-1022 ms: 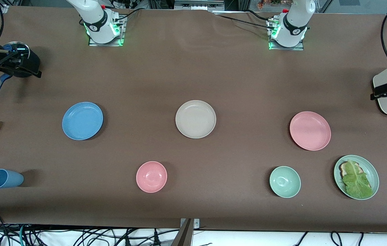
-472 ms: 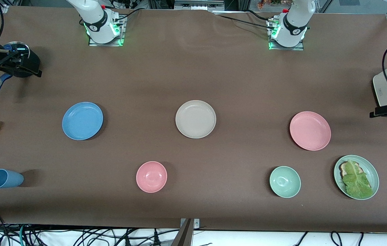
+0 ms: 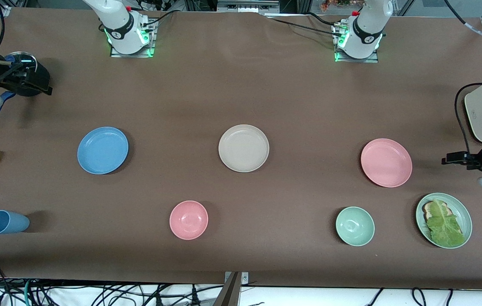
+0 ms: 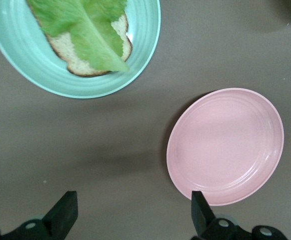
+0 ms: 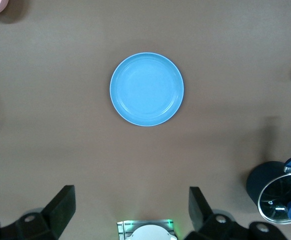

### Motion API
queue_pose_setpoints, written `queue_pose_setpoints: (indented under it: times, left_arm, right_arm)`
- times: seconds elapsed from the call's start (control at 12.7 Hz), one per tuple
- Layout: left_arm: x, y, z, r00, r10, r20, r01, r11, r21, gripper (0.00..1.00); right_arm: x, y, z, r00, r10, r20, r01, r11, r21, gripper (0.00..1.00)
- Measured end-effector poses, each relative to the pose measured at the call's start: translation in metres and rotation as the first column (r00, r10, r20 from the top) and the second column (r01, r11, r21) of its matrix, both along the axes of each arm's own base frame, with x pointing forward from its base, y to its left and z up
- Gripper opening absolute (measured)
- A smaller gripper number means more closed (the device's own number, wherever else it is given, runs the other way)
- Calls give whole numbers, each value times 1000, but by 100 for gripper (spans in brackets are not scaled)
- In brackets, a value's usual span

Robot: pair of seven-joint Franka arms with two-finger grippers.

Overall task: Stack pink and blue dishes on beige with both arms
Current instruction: 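Move the left gripper down to the rim of the pink plate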

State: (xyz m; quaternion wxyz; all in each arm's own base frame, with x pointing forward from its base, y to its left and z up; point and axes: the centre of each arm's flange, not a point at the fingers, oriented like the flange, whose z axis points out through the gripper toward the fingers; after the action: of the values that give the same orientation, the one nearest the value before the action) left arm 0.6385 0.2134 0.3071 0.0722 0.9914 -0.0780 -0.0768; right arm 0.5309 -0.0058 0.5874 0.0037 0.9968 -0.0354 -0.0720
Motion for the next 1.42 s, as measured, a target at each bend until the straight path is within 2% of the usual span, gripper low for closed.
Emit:
queue_pose_setpoints:
  times: [0.16, 0.39, 0.63, 0.79, 1.02, 1.18, 1.42]
  left_arm:
    - [7, -1, -18, 999, 30, 33, -29, 999, -29, 100]
    - [4, 6, -40, 997, 69, 20, -68, 996, -66, 100]
    - [-6, 24, -73, 979, 203, 1, -198, 961, -194, 100]
    - [-18, 44, -93, 968, 249, -22, -247, 941, -230, 100]
    - [-28, 35, -112, 956, 289, -57, -293, 910, -293, 100]
    - [-32, 27, -121, 951, 300, -75, -308, 898, -313, 99]
    - [-35, 19, -130, 951, 302, -73, -309, 900, -307, 99]
  right_arm:
    - [0, 0, 0, 1000, 0, -1, 0, 1000, 0, 100]
    - [-1, 0, -1, 1000, 0, -11, 0, 1000, 0, 100]
    - [-2, 0, -1, 1000, 0, -15, 0, 1000, 0, 100]
    - [-2, 0, -1, 1000, 0, -17, 0, 1000, 0, 100]
    - [-2, 0, -1, 1000, 0, -17, 0, 1000, 0, 100]
    - [-2, 0, -1, 1000, -1, -18, 1, 1000, 0, 100]
    - [-2, 0, -1, 1000, -1, -19, 1, 1000, 0, 100]
